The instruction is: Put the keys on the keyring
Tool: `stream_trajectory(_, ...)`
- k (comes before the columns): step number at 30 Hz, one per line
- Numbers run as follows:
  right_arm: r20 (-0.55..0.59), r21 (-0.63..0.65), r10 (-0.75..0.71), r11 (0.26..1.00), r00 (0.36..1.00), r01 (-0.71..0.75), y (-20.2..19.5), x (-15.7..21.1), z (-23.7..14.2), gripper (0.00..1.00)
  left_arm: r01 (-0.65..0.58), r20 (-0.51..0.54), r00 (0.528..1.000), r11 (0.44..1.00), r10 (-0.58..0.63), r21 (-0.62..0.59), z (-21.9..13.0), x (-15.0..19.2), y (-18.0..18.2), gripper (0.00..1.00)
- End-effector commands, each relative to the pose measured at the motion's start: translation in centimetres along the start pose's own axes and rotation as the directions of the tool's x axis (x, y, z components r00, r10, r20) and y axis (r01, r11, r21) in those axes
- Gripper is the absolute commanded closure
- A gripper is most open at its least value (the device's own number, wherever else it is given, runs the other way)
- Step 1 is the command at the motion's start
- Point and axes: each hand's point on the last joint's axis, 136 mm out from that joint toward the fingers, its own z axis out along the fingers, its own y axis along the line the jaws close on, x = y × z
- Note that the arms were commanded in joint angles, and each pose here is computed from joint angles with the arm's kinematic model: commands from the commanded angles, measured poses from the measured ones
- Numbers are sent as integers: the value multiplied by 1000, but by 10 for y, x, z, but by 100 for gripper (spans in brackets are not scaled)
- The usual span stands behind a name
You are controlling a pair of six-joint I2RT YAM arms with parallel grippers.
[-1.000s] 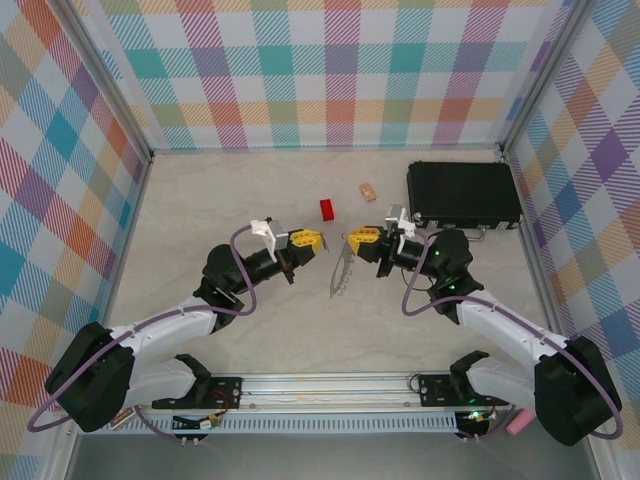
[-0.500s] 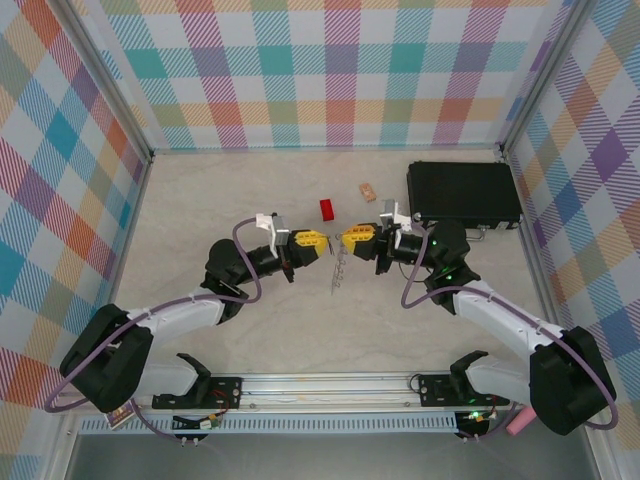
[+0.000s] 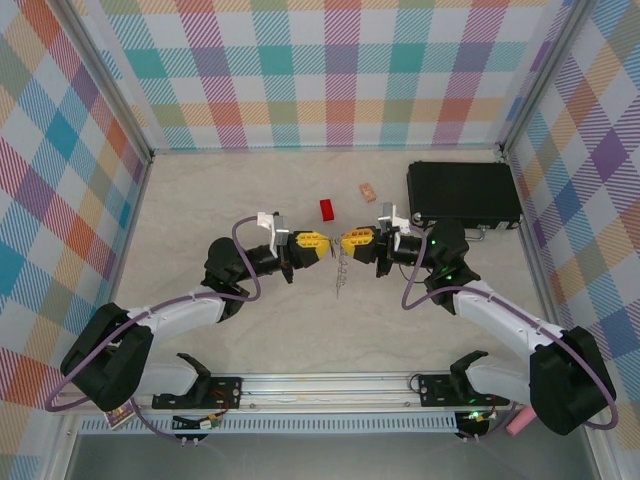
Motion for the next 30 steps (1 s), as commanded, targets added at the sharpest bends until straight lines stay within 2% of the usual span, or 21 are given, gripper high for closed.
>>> stream_trajectory(1, 29, -32, -62, 997, 998, 63, 5, -18, 1, 100, -37, 32, 999, 999, 36, 38, 3, -16, -5, 100)
stream_trajectory(20, 26, -33, -61, 998, 998, 61, 5, -16, 3, 100, -12, -6, 1000, 998, 13, 66, 5, -9, -6, 100)
stream_trajectory(30, 27, -26, -67, 997, 997, 68, 7, -17, 1, 100, -37, 14, 999, 999, 37, 16, 0, -12, -1, 100)
